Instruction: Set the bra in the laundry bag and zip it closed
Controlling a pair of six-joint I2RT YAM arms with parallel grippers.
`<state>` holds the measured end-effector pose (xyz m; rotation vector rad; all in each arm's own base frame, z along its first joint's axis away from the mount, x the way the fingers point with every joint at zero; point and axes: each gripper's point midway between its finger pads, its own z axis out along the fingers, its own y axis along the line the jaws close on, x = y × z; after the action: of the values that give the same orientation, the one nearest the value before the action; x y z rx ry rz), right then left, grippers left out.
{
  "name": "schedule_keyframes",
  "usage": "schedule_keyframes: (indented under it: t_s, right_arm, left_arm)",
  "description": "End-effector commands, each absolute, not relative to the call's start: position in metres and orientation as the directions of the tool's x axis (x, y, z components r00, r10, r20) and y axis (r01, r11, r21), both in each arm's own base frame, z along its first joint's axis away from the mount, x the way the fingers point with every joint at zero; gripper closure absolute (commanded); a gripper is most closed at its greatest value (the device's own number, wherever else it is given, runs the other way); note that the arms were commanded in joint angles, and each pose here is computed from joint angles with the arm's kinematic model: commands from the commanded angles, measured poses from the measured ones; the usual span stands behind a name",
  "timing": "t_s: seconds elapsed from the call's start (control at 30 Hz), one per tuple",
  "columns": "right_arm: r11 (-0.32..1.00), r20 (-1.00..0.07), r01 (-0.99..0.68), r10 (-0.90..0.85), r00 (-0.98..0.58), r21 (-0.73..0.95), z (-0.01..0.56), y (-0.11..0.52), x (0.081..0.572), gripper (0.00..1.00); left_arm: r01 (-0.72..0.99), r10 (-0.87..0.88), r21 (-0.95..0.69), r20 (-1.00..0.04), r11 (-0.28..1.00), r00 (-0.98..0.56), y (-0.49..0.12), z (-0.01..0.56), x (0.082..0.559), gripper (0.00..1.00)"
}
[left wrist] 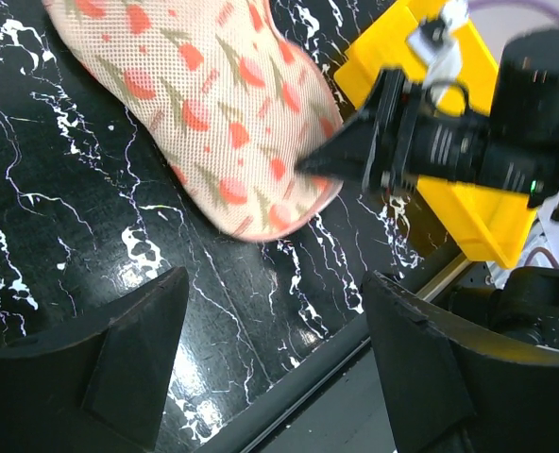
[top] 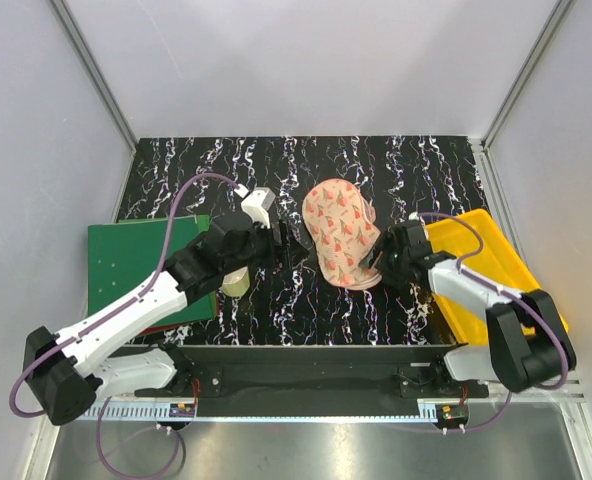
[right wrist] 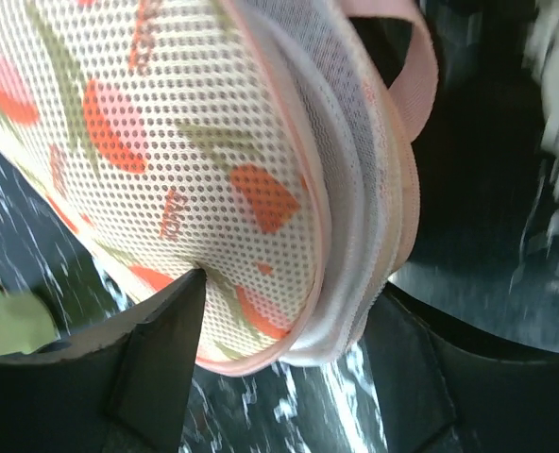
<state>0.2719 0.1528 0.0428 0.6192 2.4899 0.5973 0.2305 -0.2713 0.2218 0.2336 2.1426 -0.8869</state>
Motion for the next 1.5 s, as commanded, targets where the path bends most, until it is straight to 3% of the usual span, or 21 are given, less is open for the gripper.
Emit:
schedule_keyframes:
  t_s: [0.0, 0.1, 0.27, 0.43, 0.57, 0.67, 0.8, 0.83, 0.9, 0.93, 1.03, 1.1, 1.3, 1.47]
  right_arm:
    - [0.829, -0.486, 0.239, 0.503, -0.715, 0.505, 0.070, 0.137, 0.334, 0.28]
    - [0.849, -0.512, 0.180, 0.454, -0.729, 0.497, 0.080, 0.142, 0.370, 0.34]
    - [0.901, -0.587, 0.137, 0.377, -0.717, 0.412, 0.084, 0.134, 0.442, 0.31]
    - [0.932, -0.612, 0.156, 0.335, -0.717, 0.328, 0.074, 0.111, 0.505, 0.21]
    - [0.957, -0.640, 0.144, 0.277, -0.716, 0.253, 0.081, 0.096, 0.528, 0.06]
    - [0.960, -0.637, 0.132, 0.265, -0.724, 0.249, 0.098, 0.098, 0.535, 0.02]
    - [0.934, -0.613, 0.128, 0.318, -0.723, 0.334, 0.118, 0.110, 0.523, 0.01]
    - [0.921, -0.596, 0.148, 0.350, -0.723, 0.361, 0.122, 0.112, 0.514, 0.01]
    - [0.907, -0.555, 0.144, 0.361, -0.749, 0.396, 0.114, 0.118, 0.496, 0.01]
    - [0.897, -0.562, 0.145, 0.381, -0.734, 0.418, 0.125, 0.119, 0.491, 0.01]
    - [0.873, -0.544, 0.136, 0.406, -0.735, 0.468, 0.131, 0.125, 0.468, 0.01]
    - [0.855, -0.529, 0.131, 0.423, -0.736, 0.502, 0.140, 0.128, 0.449, 0.01]
    - [0.814, -0.543, 0.091, 0.461, -0.702, 0.573, 0.176, 0.137, 0.417, 0.00]
    - [0.793, -0.558, 0.039, 0.462, -0.690, 0.608, 0.199, 0.147, 0.402, 0.00]
  left_arm:
    - [0.436, -0.146, -0.502, -0.763, 0.747, -0.629, -0.273, 0.232, 0.253, 0.21]
    - [0.398, -0.176, -0.516, -0.750, 0.759, -0.638, -0.271, 0.232, 0.273, 0.20]
    - [0.301, -0.221, -0.550, -0.691, 0.779, -0.689, -0.268, 0.215, 0.322, 0.15]
    - [0.255, -0.268, -0.605, -0.639, 0.755, -0.721, -0.268, 0.220, 0.380, 0.09]
    - [0.182, -0.279, -0.603, -0.589, 0.777, -0.758, -0.255, 0.187, 0.438, 0.07]
    - [0.167, -0.309, -0.622, -0.582, 0.765, -0.753, -0.241, 0.175, 0.480, 0.09]
    - [0.102, -0.381, -0.652, -0.554, 0.751, -0.740, -0.220, 0.158, 0.523, 0.24]
    - [0.084, -0.413, -0.668, -0.549, 0.740, -0.727, -0.213, 0.157, 0.532, 0.36]
    - [0.056, -0.484, -0.711, -0.532, 0.701, -0.695, -0.210, 0.157, 0.551, 0.48]
    - [0.026, -0.510, -0.719, -0.517, 0.695, -0.687, -0.206, 0.150, 0.559, 0.62]
    - [-0.075, -0.613, -0.732, -0.505, 0.677, -0.607, -0.193, 0.151, 0.585, 0.82]
    - [-0.141, -0.682, -0.763, -0.459, 0.631, -0.569, -0.191, 0.157, 0.599, 0.86]
    - [-0.377, -0.800, -0.787, -0.231, 0.488, -0.554, -0.199, 0.101, 0.629, 1.00]
    - [-0.396, -0.817, -0.814, -0.158, 0.426, -0.554, -0.212, 0.077, 0.647, 1.00]
